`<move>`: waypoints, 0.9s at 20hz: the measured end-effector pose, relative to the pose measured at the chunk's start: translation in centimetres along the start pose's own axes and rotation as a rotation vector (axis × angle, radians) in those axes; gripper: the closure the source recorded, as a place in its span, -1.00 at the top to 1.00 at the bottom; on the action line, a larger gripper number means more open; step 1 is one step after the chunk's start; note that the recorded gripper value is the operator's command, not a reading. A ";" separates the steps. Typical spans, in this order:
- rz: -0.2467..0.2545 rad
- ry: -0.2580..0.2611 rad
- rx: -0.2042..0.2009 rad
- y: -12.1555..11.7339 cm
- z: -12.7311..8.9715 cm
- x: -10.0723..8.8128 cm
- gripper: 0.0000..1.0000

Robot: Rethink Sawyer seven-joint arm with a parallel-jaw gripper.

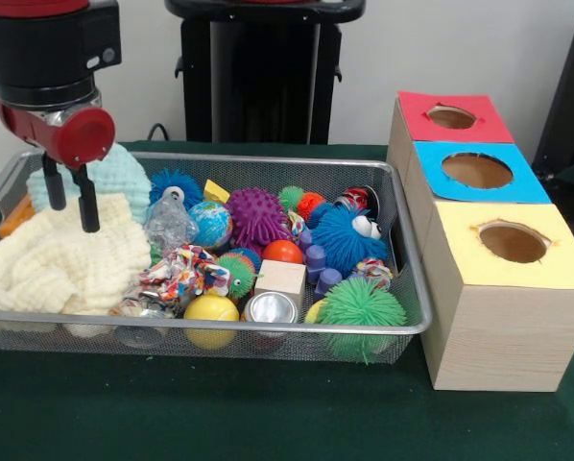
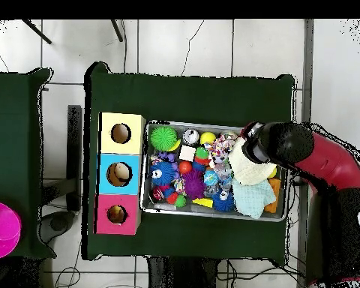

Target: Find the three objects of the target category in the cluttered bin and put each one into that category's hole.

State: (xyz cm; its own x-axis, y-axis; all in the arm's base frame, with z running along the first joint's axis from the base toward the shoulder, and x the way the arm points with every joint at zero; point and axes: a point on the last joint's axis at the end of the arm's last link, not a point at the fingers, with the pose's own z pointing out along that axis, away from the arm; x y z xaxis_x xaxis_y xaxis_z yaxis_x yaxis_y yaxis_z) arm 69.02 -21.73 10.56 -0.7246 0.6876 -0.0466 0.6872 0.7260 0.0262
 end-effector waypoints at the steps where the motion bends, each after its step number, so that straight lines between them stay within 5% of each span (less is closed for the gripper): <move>1: 0.000 -0.003 0.000 0.1 0.1 -0.2 1.00; 9: -0.011 0.005 0.002 1.0 3.7 -0.4 1.00; 18: -0.015 0.070 0.014 1.0 9.2 1.4 1.00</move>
State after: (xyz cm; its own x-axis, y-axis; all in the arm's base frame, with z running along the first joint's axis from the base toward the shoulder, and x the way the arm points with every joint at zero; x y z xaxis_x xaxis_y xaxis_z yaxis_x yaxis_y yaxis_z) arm 69.19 -20.19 1.31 -0.7364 0.6762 0.0227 0.6765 0.7363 0.0123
